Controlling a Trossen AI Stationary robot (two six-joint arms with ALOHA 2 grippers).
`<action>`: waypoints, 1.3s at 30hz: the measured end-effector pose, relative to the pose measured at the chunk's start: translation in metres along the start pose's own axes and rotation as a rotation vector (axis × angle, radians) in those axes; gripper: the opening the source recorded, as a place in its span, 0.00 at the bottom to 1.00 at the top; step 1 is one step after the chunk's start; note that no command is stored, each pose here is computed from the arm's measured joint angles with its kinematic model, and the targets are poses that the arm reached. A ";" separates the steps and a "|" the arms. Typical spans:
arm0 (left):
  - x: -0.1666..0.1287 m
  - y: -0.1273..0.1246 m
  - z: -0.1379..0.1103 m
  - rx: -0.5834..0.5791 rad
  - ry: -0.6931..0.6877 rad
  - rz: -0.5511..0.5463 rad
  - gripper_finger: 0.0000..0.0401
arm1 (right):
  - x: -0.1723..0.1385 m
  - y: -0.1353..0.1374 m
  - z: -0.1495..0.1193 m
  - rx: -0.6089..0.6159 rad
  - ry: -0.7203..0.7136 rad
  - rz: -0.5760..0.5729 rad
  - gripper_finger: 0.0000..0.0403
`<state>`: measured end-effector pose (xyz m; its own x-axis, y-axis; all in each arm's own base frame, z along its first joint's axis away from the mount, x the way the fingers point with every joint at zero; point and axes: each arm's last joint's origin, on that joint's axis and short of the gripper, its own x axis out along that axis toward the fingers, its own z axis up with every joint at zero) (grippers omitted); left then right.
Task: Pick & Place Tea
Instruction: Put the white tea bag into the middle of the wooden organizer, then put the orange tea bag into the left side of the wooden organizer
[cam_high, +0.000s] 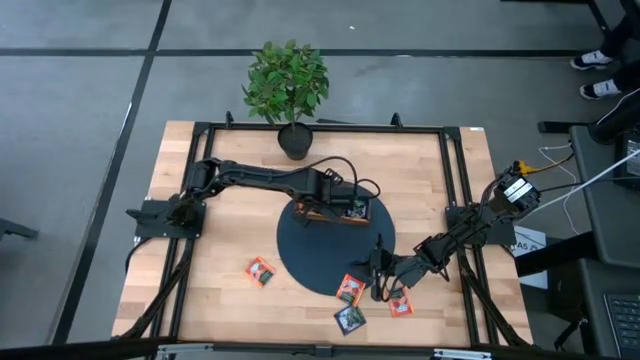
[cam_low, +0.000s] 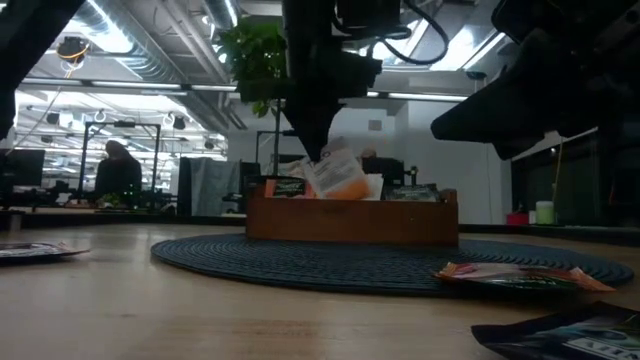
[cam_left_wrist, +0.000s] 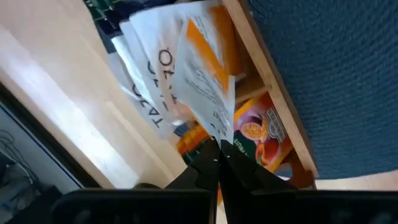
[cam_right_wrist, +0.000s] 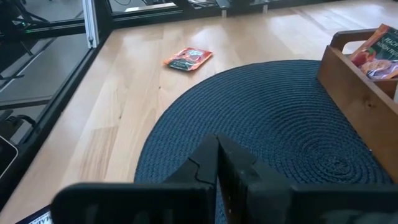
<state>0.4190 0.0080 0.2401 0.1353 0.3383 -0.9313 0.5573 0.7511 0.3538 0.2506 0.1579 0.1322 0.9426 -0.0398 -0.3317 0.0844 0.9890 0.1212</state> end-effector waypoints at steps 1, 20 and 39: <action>0.000 0.000 0.000 0.000 0.000 0.002 0.01 | 0.000 0.000 0.000 0.001 0.000 0.000 0.03; 0.003 0.002 0.004 0.001 -0.026 0.024 0.15 | 0.000 -0.001 -0.001 -0.003 0.008 -0.003 0.03; -0.069 0.003 -0.022 -0.199 -0.108 0.180 0.04 | 0.000 -0.001 -0.001 -0.001 0.011 -0.005 0.03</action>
<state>0.3936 -0.0008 0.3074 0.3103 0.4221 -0.8517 0.3456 0.7846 0.5148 0.2504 0.1573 0.1310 0.9387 -0.0428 -0.3422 0.0884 0.9890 0.1189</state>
